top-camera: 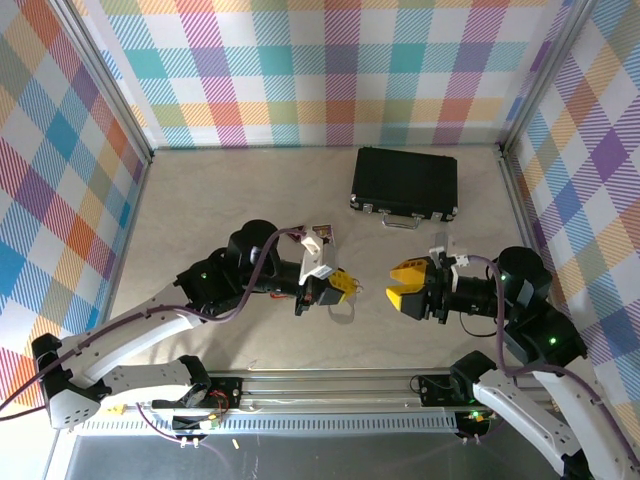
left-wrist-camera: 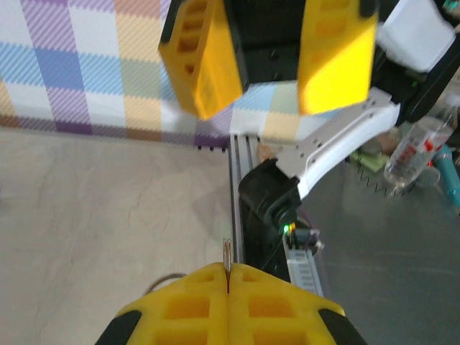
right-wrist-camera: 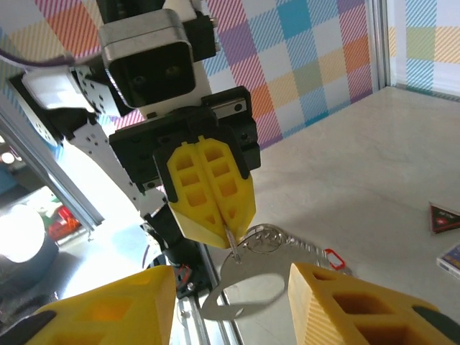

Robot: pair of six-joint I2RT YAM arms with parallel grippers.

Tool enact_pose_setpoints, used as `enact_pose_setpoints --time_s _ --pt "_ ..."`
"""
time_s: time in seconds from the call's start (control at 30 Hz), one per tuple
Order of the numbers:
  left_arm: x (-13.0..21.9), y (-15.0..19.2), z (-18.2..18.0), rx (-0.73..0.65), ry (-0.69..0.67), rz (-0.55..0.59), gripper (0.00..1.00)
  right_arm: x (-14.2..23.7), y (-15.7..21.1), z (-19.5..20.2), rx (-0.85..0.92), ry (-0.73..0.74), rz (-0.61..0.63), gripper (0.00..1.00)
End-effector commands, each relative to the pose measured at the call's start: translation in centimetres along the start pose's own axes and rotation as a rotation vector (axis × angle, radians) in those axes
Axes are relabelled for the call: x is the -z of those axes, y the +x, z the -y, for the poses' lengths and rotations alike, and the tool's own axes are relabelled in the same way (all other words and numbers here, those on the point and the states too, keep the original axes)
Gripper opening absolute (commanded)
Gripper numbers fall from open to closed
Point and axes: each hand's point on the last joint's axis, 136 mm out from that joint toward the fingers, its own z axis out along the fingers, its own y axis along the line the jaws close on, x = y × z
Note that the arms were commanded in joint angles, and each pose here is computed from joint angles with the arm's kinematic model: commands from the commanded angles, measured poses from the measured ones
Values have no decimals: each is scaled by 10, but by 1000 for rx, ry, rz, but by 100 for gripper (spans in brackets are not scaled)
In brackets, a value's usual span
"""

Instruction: Put the keys on the keyring

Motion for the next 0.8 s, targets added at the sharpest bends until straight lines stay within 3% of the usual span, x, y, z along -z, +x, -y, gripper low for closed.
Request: enact_pose_setpoints --time_s 0.0,0.3,0.53,0.67,0.77 --pt "3 4 10 -43 20 -77 0 1 15 0 45 5 -85 43" --pt "9 14 16 -85 20 -213 0 -18 22 0 52 -25 -129 36" --pt "10 13 21 -91 48 -233 0 -36 32 -6 67 -57 -188 54" --pt "12 14 24 -91 58 -249 0 -51 38 -12 103 -79 -203 56" --pt "13 17 27 -89 64 -264 0 -59 41 -13 117 -92 -215 50"
